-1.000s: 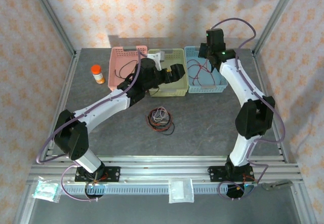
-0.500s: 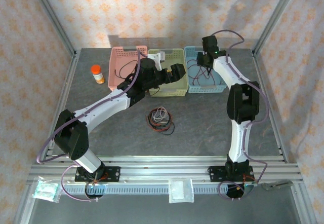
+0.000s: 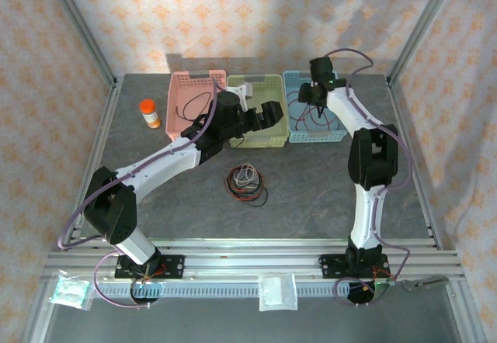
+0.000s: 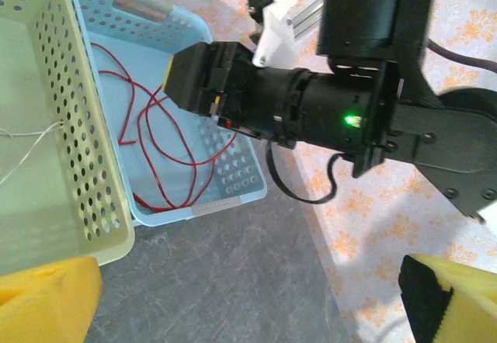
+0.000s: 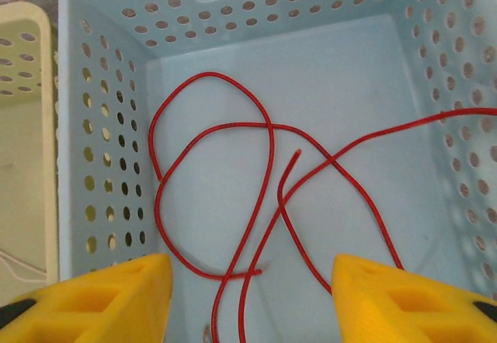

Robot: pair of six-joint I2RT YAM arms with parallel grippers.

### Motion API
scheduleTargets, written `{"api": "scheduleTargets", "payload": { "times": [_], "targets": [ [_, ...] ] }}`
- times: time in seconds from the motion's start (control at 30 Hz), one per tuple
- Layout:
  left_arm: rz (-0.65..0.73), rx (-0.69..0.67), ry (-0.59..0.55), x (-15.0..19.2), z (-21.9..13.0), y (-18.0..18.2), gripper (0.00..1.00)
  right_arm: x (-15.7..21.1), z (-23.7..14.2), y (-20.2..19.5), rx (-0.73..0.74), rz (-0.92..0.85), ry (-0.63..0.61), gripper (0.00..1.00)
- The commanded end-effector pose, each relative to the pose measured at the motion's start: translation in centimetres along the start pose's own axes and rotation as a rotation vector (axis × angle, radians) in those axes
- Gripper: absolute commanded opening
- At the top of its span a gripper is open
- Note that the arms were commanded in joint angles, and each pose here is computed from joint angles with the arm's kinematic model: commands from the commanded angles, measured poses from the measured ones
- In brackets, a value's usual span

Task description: Untangle the cables

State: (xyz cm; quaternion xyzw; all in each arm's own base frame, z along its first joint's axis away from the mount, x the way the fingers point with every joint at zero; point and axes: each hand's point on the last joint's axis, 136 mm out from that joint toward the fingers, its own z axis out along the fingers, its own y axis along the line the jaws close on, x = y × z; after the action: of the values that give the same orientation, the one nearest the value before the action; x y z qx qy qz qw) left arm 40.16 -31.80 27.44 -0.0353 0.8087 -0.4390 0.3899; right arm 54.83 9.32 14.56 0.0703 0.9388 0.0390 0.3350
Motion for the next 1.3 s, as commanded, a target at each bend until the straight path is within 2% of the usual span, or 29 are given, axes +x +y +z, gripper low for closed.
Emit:
{"api": "scheduleTargets", "payload": {
  "times": [0.0,0.13,0.23,0.3,0.53,0.67,0.9,1.27],
  "targets": [
    [0.026,-0.044,0.004,0.5,0.0,1.0,0.99,-2.2,-3.6,-0.5,0.005,0.025,-0.094,0.55],
    [0.056,-0.070,0.013,1.4,-0.1,1.4,0.99,-1.2,-3.5,-3.2,0.146,0.020,-0.093,0.45],
    [0.056,-0.071,0.037,2.5,0.1,1.6,0.99,-1.1,-3.3,-6.0,0.303,0.012,-0.094,0.42],
    [0.055,-0.066,0.047,3.1,0.1,1.5,0.99,-1.2,-3.1,-7.4,0.352,0.022,-0.096,0.42],
    [0.074,0.001,0.068,4.5,0.5,-0.5,0.99,-2.1,-1.2,-10.8,0.353,0.095,-0.060,0.42],
    [0.080,0.070,0.082,4.9,1.3,-2.6,0.99,-2.2,0.3,-11.2,0.262,0.115,-0.030,0.39],
    [0.101,0.113,0.092,4.6,2.7,-5.0,0.99,-2.9,1.3,-11.3,0.138,0.126,-0.008,0.37],
    [0.100,0.101,0.100,5.4,2.6,-4.6,0.99,-2.2,3.1,-12.3,0.165,0.139,0.055,0.35]
  ]
}}
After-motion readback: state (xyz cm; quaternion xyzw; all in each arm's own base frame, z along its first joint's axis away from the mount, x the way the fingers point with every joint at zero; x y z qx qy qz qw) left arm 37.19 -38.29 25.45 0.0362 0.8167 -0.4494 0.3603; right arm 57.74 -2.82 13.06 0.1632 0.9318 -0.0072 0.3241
